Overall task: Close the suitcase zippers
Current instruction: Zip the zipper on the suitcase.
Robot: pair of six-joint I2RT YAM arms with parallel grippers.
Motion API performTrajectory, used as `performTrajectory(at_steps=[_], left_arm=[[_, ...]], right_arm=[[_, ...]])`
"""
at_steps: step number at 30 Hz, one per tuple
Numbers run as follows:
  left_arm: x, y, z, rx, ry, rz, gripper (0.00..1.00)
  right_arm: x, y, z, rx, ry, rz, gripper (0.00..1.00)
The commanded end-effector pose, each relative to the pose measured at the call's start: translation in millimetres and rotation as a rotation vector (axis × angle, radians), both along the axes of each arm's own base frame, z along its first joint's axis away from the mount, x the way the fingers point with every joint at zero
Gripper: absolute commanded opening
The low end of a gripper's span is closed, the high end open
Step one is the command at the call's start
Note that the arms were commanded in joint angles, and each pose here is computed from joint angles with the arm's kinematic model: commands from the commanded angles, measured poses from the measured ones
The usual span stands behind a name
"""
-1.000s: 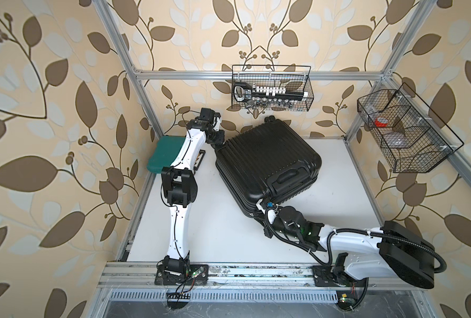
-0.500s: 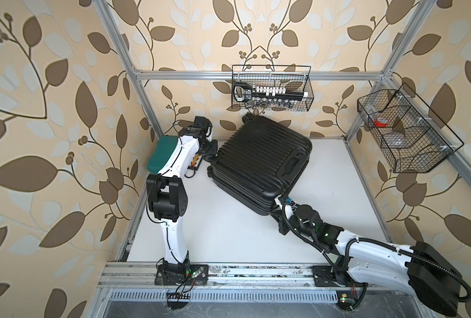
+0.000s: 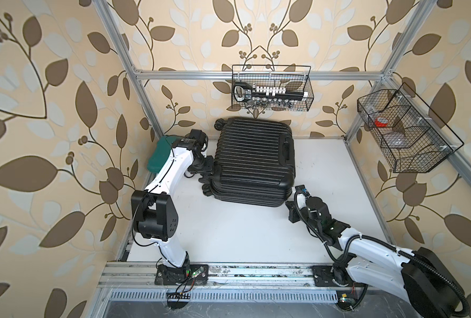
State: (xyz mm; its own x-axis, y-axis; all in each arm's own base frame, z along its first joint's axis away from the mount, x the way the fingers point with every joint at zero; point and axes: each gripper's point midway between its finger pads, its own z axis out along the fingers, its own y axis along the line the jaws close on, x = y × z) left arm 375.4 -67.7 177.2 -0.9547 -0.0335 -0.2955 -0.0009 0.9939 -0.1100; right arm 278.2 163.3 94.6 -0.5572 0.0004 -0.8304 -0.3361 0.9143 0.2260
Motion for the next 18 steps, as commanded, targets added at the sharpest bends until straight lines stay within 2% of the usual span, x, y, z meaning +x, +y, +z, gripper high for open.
performTrajectory(at_steps=[1,3,7,10,15,18], left_arm=[[-29.0,-9.5,43.9,0.047,-0.061,-0.142,0.67],[-23.3,-15.0,66.6,0.048,-0.166,-0.173,0.72],[-22.1,-47.2,96.1,0.047,-0.332,-0.333,0.74],[-23.5,-62.7,107.5,0.031,-0.391,-0.386,0.75],[-25.5,-65.4,108.1,0.019,-0.393,-0.401,0.75],[-27.2,-64.3,104.5,0.025,-0.385,-0.406,0.75]], right_arm=[[1.4,1.0,1.4,0.038,-0.009,-0.006,0.00],[2.4,-0.9,0.0,0.047,-0.003,-0.013,0.00],[6.1,-5.4,-1.4,0.076,0.005,-0.022,0.00],[8.0,-10.0,-0.6,0.092,-0.002,-0.029,0.12],[9.5,-15.9,6.0,0.116,-0.031,-0.015,0.37],[8.9,-16.5,10.4,0.130,-0.053,0.010,0.44]])
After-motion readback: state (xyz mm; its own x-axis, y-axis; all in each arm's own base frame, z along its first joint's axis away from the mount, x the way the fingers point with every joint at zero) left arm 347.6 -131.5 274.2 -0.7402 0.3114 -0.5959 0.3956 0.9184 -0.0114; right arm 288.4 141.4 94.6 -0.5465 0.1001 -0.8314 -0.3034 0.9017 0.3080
